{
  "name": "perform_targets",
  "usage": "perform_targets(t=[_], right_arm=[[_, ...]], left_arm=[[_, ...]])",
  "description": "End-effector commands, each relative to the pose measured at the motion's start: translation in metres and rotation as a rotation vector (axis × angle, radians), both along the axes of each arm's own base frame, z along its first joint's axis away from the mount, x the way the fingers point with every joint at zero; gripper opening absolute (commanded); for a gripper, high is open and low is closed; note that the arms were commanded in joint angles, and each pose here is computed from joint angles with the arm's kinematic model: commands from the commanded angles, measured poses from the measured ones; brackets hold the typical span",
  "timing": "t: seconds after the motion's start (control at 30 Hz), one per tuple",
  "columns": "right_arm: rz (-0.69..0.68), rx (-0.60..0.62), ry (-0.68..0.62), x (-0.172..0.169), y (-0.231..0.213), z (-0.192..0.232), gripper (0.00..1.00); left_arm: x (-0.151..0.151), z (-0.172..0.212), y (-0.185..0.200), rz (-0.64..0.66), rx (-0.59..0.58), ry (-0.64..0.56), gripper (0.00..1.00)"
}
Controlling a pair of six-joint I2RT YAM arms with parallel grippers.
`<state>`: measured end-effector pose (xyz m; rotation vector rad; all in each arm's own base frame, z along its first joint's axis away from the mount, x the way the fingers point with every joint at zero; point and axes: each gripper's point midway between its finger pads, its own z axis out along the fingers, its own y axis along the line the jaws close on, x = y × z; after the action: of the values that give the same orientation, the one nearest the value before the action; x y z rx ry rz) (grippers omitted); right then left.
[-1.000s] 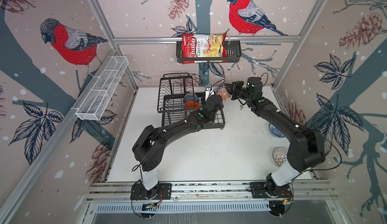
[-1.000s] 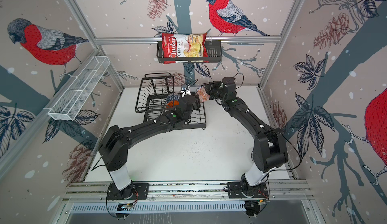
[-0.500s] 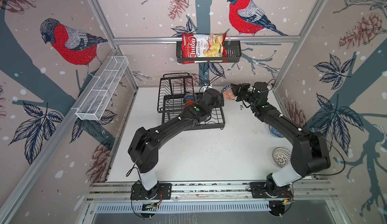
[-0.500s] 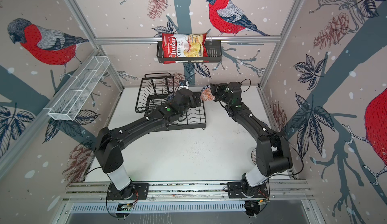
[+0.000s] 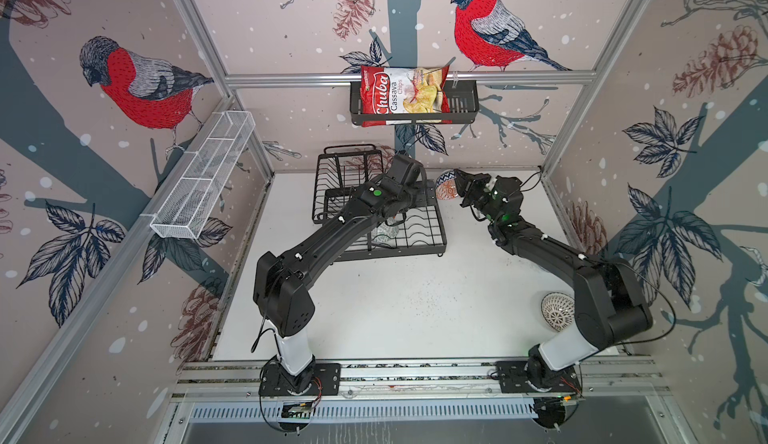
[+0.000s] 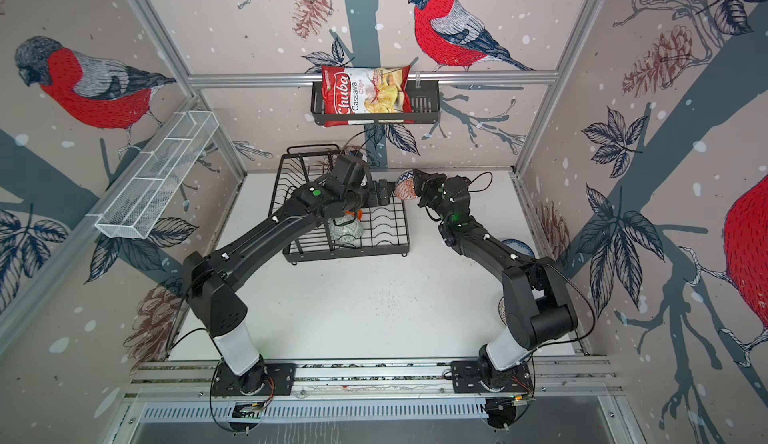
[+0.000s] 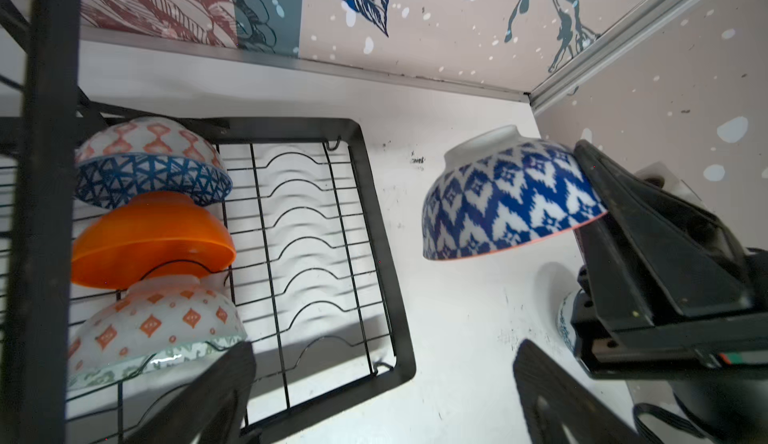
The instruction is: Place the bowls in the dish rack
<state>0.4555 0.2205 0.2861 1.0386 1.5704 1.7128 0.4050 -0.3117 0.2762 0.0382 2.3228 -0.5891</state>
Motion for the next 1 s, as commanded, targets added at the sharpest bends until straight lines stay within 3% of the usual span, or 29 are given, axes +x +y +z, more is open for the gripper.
perform_targets(t=[0.0,0.37,0.97], right_arm=[[-0.04,0.007,-0.127,0.002,0.002,0.019,0.0],[-0.036,-0.008,-0.146,0.016,0.032,-0.011,0.0],[-0.029,-0.031,-0.109,0.067,0.077,-0.052,0.0]], left_arm=[[-0.004,0.002,0.011,-0.022,0.003,0.049,0.97],[0.012,0.024,0.048,-0.015,0.007,0.051,0.97],[0.017,0.034,0.052,-0.066,0.033,0.029,0.97]])
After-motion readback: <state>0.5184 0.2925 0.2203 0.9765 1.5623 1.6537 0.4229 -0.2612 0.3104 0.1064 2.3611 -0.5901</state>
